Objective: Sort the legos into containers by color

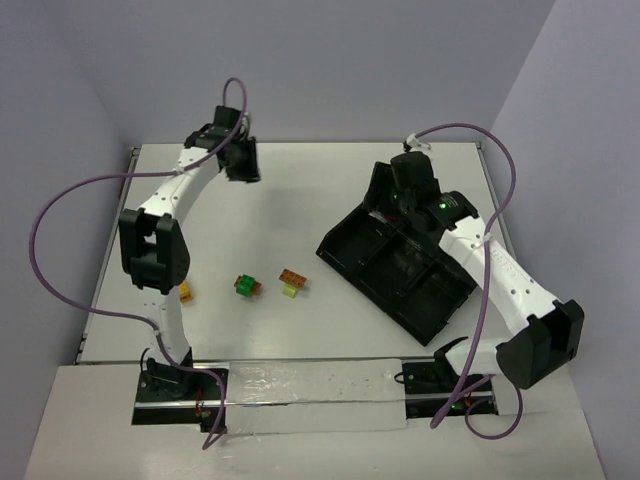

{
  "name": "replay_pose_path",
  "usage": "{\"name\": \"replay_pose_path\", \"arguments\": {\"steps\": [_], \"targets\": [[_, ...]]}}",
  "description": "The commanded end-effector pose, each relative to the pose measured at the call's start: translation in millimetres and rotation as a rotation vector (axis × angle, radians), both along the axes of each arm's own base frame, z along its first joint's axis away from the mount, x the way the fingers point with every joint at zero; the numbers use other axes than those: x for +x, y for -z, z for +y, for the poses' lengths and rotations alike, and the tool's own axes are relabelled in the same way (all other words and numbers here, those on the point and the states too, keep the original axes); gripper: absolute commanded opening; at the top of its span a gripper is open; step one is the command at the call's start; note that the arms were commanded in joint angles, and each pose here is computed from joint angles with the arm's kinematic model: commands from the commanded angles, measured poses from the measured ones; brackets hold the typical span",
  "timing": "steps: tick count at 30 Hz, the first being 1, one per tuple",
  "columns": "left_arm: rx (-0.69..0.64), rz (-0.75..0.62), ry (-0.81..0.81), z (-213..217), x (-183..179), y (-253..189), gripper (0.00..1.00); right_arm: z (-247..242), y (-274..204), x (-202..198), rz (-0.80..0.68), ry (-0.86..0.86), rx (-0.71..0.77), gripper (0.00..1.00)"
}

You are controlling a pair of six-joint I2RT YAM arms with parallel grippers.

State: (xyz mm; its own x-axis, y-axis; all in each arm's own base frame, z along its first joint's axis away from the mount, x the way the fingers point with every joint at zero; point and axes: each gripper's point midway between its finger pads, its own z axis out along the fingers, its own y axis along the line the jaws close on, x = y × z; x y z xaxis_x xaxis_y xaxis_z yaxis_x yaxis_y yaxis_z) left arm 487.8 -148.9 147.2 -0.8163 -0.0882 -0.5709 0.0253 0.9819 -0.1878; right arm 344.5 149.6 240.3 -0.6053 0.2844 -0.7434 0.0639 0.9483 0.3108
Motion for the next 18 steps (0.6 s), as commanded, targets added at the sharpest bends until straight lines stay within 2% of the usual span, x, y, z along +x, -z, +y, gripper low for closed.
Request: {"name": "replay_pose_path", "arguments": {"steps": [1, 4, 8, 13, 18], "targets": [[-0.133, -0.086, 0.249, -114.4, -42.9, -68.0, 0.0, -54.7, -54.1, -6.7, -0.187, 0.239, -0.051, 0.82], [-0.169, -0.088, 0.364, -176.9, -79.5, -74.2, 0.0, -88.8, -86.1, -17.0, -0.272, 0.327, -0.078, 0.82], [-0.216, -0.106, 0.425, -226.9, -100.9, -73.4, 0.0, -109.2, -114.9, -30.9, -0.34, 0.372, -0.046, 0.85], [-0.273, -0.056, 0.503, -273.6, -123.0, -58.5, 0.0, -122.8, -147.3, -48.0, -0.414, 0.405, -0.02, 0.85], [-0.283, -0.032, 0.544, -298.2, -134.2, -38.4, 0.0, -122.4, -152.6, -51.6, -0.426, 0.391, -0.012, 0.86]]}}
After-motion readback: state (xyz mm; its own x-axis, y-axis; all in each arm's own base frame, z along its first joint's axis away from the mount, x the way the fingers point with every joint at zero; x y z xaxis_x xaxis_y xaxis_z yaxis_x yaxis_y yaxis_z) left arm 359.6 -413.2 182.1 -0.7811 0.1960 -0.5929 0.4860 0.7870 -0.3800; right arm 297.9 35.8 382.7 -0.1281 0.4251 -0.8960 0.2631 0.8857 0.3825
